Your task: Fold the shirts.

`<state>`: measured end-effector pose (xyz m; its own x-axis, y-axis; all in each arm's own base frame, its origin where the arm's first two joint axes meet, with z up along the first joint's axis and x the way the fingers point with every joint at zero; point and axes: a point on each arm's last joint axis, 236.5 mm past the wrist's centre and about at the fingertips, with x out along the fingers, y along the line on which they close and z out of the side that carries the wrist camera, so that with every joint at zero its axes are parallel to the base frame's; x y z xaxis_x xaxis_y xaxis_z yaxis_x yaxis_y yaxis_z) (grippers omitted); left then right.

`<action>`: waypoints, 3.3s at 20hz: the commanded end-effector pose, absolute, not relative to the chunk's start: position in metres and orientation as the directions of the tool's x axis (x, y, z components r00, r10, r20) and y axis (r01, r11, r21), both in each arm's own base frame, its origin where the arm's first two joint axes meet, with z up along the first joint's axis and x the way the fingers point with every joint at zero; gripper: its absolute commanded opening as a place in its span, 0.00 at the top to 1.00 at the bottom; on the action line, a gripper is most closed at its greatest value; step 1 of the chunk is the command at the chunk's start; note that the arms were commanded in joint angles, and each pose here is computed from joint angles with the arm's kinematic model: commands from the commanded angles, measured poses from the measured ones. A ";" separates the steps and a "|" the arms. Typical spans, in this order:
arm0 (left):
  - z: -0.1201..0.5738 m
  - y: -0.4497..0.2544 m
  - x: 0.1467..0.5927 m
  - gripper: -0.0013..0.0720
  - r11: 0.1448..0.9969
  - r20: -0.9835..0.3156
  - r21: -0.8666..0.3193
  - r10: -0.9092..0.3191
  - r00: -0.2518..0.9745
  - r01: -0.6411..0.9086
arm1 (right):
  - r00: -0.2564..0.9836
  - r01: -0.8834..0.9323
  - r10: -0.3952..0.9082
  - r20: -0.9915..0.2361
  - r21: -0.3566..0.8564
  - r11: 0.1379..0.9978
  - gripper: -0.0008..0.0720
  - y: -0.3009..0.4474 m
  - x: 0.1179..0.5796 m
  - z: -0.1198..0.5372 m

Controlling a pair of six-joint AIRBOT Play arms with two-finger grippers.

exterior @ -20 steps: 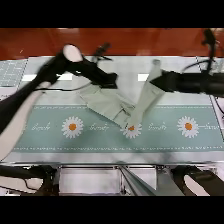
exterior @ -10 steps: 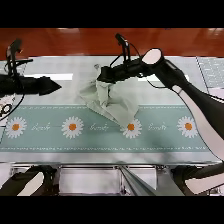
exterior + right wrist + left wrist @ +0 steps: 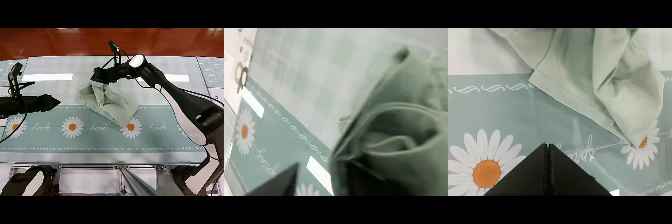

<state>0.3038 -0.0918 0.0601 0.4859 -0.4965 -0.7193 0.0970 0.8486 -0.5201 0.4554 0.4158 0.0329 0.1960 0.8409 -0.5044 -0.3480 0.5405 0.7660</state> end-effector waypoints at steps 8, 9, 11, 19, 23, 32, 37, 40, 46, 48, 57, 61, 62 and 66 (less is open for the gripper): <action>0.178 -0.006 0.340 0.96 0.900 -0.538 -0.435 -0.273 0.798 0.015 | 0.145 -0.280 0.521 -0.841 0.471 0.837 0.43 0.184 0.407 0.103; 0.193 -0.001 0.335 0.96 0.908 -0.507 -0.419 -0.247 0.826 0.013 | 0.224 -0.240 0.382 -0.897 0.329 0.913 0.43 0.136 0.397 0.113; 0.210 -0.004 0.321 0.96 0.917 -0.465 -0.397 -0.229 0.855 0.029 | 0.361 -0.085 0.144 -0.921 0.121 0.989 0.42 0.058 0.367 0.120; 0.144 -0.060 0.295 0.96 0.861 -0.523 -0.500 -0.384 0.761 0.091 | 0.462 0.333 0.491 -0.739 0.658 0.676 0.42 0.122 0.286 -0.056; 0.109 -0.071 0.294 0.96 0.845 -0.568 -0.530 -0.418 0.709 0.073 | 0.300 0.329 0.632 -0.715 0.699 0.635 0.42 0.181 0.284 -0.095; 0.102 -0.068 0.300 0.96 0.844 -0.575 -0.533 -0.411 0.707 0.057 | 0.176 0.185 0.749 -0.638 0.769 0.612 0.53 0.271 0.336 -0.089; 0.103 -0.068 0.300 0.96 0.844 -0.573 -0.533 -0.409 0.711 0.056 | 0.116 -0.066 0.770 -0.628 0.768 0.636 0.95 0.292 0.359 -0.033; 0.103 -0.068 0.300 0.96 0.844 -0.573 -0.533 -0.409 0.711 0.056 | 0.154 -0.239 0.658 -0.737 0.619 0.748 0.95 0.276 0.397 0.027; 0.103 -0.068 0.300 0.96 0.844 -0.573 -0.534 -0.409 0.710 0.056 | 0.434 -0.406 0.557 -0.709 0.398 0.823 0.95 0.223 0.450 0.203; 0.103 -0.068 0.300 0.96 0.844 -0.573 -0.534 -0.409 0.710 0.056 | 0.503 -0.375 0.539 -0.676 0.391 0.841 0.95 0.193 0.456 0.241; 0.103 -0.068 0.300 0.96 0.843 -0.573 -0.534 -0.410 0.710 0.056 | 0.662 -0.009 0.429 -0.615 0.565 0.825 0.95 -0.007 0.444 0.285; 0.105 -0.067 0.302 0.96 0.842 -0.565 -0.537 -0.406 0.718 0.053 | 0.653 0.144 0.381 -0.655 0.600 0.787 0.95 -0.075 0.410 0.276; 0.106 -0.066 0.304 0.96 0.841 -0.558 -0.538 -0.401 0.727 0.051 | 0.634 0.196 0.346 -0.692 0.577 0.793 0.95 -0.090 0.398 0.267; 0.120 -0.063 0.316 0.96 0.823 -0.498 -0.567 -0.387 0.776 0.047 | 0.422 0.442 0.150 -0.894 0.347 0.827 0.95 -0.153 0.321 0.209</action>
<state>0.3080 -0.0650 0.1111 0.7439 -0.3975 -0.5372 0.0503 0.8349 -0.5481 0.3838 -0.1134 0.2466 0.6001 0.2533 -0.7588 0.2793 0.8225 0.4955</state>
